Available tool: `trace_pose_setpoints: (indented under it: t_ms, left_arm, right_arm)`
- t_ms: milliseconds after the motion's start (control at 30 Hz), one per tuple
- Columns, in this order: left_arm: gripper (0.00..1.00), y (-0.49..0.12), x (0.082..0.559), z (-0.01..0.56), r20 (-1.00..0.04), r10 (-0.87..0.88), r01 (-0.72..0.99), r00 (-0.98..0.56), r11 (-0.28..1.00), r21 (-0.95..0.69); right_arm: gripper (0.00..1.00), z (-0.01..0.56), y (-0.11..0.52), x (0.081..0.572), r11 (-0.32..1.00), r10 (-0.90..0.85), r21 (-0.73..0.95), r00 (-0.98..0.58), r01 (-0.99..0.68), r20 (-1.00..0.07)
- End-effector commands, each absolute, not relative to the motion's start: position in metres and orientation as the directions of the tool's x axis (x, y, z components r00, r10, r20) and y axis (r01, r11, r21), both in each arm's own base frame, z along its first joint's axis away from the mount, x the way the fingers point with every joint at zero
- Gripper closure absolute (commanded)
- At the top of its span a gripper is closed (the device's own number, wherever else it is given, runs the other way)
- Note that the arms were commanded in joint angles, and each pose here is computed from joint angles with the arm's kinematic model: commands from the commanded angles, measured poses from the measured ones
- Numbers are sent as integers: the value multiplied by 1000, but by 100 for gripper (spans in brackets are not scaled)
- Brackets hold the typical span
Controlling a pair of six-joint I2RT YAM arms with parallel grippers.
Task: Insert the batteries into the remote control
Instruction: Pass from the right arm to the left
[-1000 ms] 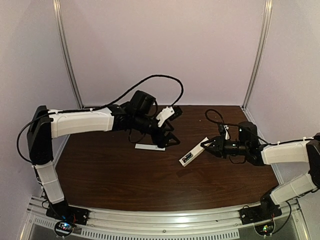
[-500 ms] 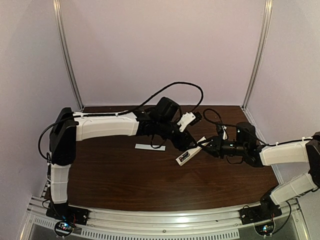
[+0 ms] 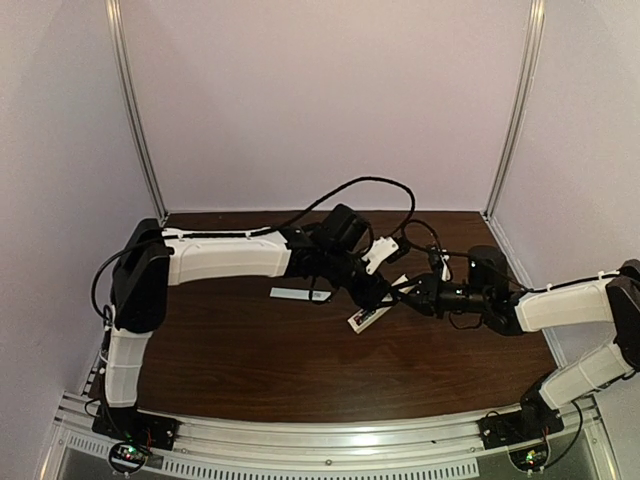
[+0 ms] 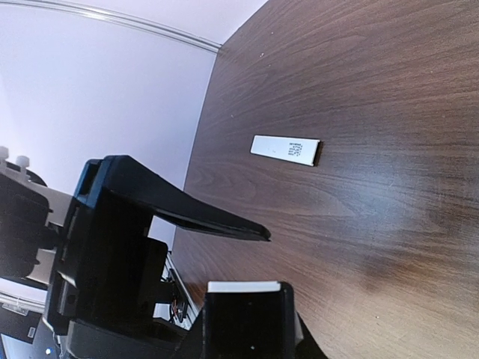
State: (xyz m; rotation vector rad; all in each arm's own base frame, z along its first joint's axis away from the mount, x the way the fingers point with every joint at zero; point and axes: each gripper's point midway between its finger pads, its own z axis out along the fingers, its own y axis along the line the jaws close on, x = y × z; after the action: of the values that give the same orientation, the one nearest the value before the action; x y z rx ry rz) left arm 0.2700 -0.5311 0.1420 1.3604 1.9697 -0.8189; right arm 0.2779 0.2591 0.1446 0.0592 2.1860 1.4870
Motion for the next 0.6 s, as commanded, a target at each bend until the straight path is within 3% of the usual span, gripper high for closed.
trace_pose_setpoints:
  t_ms: [0,200,433,567]
  left_arm:
    - [43,-538,268,134,-751,586,947,-304,271,-171]
    - [66,-538,267,129,-737,600,947,-310,268,-180]
    - [81,-525,264,130,-724,611,945,-319,269,-189]
    - [81,-503,265,124,-691,648,944,-320,282,-173]
  right_arm:
    - [96,162,263,285,380,324,882,-853,-278,-409]
    - [89,161,264,283,379,318,883,-857,-276,-405]
    - [58,166,259,284,400,310,869,-849,-291,-427]
    - [31,174,244,289,432,330,852,-827,-297,-455]
